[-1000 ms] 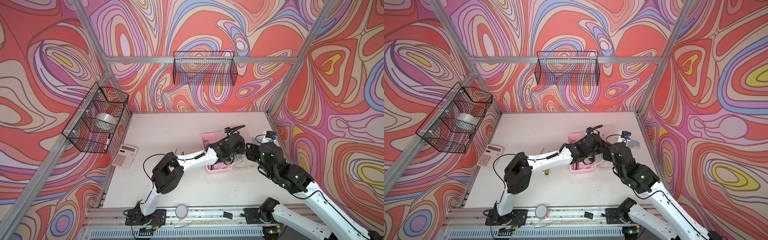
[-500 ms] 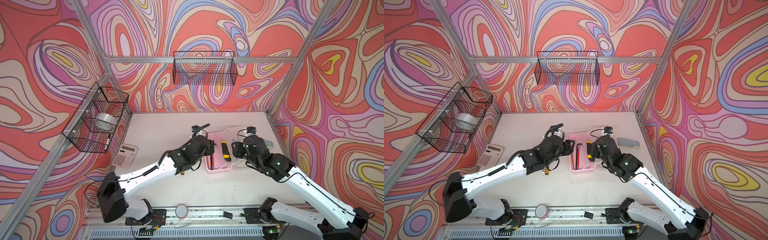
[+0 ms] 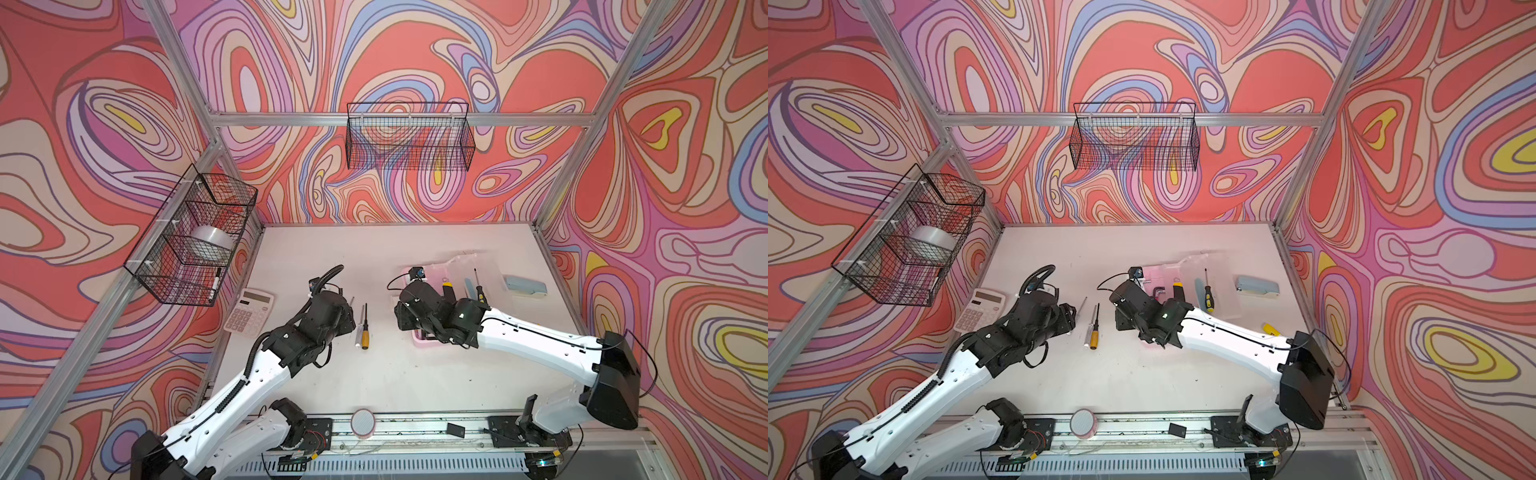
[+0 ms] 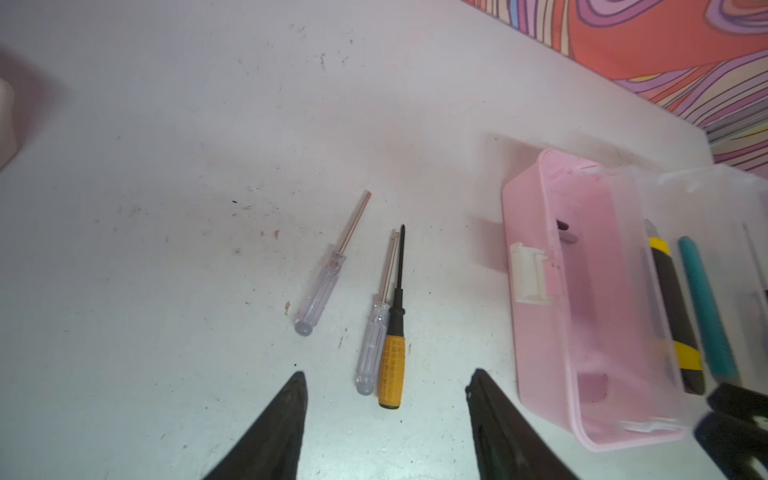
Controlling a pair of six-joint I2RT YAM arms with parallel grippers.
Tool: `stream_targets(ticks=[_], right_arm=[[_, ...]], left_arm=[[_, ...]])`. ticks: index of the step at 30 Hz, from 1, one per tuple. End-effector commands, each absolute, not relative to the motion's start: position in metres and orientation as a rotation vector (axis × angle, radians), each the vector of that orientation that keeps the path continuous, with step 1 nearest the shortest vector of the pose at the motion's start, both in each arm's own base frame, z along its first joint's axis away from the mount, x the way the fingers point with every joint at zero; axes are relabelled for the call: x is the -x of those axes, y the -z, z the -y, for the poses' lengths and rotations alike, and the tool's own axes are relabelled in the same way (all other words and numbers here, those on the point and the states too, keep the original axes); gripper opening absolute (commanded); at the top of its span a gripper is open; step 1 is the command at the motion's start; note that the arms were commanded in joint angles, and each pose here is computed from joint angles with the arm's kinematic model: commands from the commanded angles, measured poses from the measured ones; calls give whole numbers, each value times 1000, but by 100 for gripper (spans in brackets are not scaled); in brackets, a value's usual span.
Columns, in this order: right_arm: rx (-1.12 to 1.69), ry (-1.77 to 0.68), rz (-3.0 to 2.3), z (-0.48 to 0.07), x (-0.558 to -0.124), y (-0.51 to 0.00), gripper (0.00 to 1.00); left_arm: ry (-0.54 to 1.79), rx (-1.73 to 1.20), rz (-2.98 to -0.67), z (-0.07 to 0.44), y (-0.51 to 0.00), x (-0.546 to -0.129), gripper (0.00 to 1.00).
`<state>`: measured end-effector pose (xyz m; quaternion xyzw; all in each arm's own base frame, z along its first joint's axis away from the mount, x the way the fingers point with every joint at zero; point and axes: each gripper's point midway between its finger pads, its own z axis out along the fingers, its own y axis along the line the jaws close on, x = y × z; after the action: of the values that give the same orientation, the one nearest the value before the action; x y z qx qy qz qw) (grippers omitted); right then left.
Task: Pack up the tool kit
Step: 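Lower the black-yellow screwdriver into the box and open the left gripper, then draw the left gripper back over the screwdrivers while the right gripper returns near the box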
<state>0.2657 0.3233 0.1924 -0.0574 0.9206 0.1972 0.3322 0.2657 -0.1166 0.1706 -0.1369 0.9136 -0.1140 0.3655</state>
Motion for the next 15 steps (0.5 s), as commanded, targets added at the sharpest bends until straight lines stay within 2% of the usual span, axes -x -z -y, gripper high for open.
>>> stream_targets(ticks=[1,6,15], right_arm=[[106,-592,-2364,-333,-269,-213,48],[92,-549,-2359,-323,-269,-211,48],[83,-497,-2364,-310,-273,-204,49]], left_arm=[[124,330,-2455,103,-145,-278,60],[163,410,-2549,94,-108,-295,49],[157,390,-2607,96,-78,-307,39]])
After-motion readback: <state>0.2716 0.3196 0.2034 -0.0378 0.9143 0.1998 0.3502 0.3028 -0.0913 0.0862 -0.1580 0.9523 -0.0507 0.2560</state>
